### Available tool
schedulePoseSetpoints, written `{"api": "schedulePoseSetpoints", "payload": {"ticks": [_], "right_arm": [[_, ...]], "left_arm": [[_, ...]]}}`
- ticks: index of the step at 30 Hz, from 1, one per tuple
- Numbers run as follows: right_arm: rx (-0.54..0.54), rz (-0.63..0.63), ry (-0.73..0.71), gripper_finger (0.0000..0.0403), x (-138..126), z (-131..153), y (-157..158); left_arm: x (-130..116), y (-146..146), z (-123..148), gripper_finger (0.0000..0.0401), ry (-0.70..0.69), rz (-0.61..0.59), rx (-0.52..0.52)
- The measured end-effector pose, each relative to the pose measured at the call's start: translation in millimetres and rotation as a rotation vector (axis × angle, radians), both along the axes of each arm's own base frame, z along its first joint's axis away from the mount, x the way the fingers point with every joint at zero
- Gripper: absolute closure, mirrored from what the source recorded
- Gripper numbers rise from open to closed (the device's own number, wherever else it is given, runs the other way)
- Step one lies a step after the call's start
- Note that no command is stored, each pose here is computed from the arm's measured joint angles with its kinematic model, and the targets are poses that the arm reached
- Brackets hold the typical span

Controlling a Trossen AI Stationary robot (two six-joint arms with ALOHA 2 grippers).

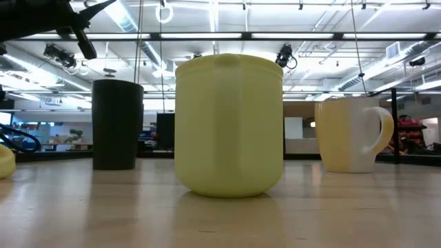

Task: Stack small to large cups/mugs on shelf
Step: Put the yellow mug on the shelf

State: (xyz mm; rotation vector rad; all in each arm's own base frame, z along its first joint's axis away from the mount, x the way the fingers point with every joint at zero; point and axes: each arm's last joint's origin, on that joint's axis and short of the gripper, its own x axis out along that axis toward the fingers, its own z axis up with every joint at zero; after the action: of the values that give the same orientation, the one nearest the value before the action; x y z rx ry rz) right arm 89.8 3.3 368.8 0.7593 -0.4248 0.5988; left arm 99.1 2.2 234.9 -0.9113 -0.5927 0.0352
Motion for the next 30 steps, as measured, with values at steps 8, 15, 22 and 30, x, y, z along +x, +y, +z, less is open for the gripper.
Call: {"api": "schedulePoseSetpoints", "payload": {"ticks": [8, 15, 22, 30], "right_arm": [[0.005, 0.109, 0.498, 0.038, 39.7, 14.7, 19.8], [-0.058, -0.076, 0.896, 0.038, 39.3, 9.4, 45.4], [-0.129, -0.146, 0.993, 0.038, 39.4, -0.1, 86.1], [-0.12, -0.272, 1.065, 0.038, 35.3, -24.8, 134.1]], "left_arm": [[0.3, -1.0, 0.0, 0.0379, 0.0, -0.031, 0.018], [0.6, -1.0, -0.5, 0.0382, 0.008, -0.03, 0.02], [0.6, -1.0, -0.5, 0.0369, 0.008, -0.029, 0.021], [1.0, -1.0, -1.2, 0.0369, 0.016, -0.029, 0.021]]}}
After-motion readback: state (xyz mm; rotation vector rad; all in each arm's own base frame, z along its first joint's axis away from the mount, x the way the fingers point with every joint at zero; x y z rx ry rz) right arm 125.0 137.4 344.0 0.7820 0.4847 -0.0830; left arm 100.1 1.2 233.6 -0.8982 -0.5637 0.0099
